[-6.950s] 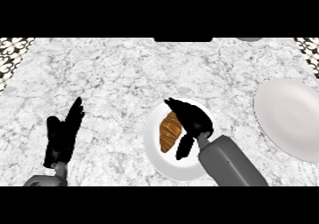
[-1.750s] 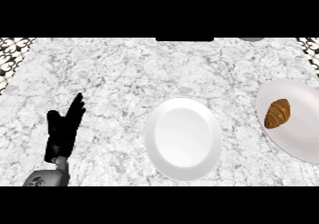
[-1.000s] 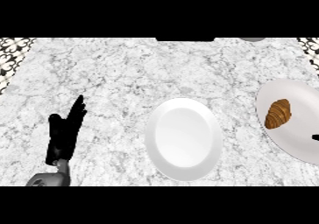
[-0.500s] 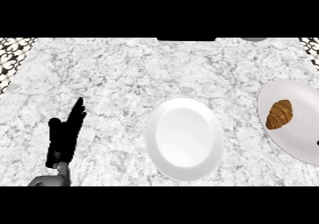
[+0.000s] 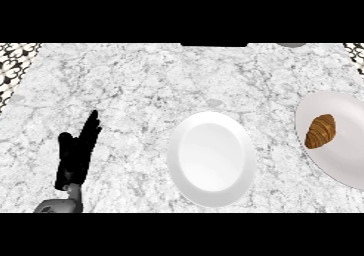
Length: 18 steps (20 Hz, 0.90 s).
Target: Pick the croissant from the plate and place it in the plate
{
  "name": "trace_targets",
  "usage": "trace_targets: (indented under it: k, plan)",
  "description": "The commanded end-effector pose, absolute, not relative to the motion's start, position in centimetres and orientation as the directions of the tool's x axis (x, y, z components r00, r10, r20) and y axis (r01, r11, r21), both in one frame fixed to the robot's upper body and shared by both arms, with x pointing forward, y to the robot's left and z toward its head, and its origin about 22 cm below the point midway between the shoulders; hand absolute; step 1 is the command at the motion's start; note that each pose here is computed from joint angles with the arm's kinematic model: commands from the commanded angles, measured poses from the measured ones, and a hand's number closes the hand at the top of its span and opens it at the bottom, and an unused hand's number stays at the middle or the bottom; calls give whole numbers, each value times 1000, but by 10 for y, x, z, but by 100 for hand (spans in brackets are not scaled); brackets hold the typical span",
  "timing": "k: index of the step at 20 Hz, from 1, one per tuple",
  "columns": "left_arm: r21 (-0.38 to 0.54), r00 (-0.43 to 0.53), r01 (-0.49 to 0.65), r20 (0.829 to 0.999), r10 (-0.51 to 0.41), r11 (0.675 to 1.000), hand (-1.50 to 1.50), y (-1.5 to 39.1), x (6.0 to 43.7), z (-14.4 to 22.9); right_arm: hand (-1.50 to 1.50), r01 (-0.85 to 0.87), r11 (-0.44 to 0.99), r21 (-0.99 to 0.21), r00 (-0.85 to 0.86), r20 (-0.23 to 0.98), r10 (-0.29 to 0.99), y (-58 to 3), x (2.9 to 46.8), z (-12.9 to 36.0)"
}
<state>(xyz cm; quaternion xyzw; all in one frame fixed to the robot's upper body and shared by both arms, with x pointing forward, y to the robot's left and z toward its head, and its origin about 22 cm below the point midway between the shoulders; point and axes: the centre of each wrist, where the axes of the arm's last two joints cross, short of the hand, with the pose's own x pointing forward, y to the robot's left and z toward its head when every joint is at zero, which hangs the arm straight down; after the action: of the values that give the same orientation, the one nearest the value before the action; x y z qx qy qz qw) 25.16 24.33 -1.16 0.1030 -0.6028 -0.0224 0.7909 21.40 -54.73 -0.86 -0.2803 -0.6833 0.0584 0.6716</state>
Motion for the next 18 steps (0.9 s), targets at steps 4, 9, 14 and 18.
trace_targets:
  k: [4,9,14,18]
  plan:
    - [194,265,-93,950,-164,977,0,240,262,-10,-150,358,829,-430,52,895,442,-565,200,6]
    - [199,277,-93,946,-167,976,0,249,248,-8,-150,419,793,-442,80,888,453,-566,187,-4]
    - [188,256,-78,953,-162,979,0,232,251,-12,-150,457,764,-455,101,880,464,-578,187,16]
    - [193,261,-85,951,-165,978,0,234,254,-14,-150,444,749,-492,128,862,491,-581,168,8]
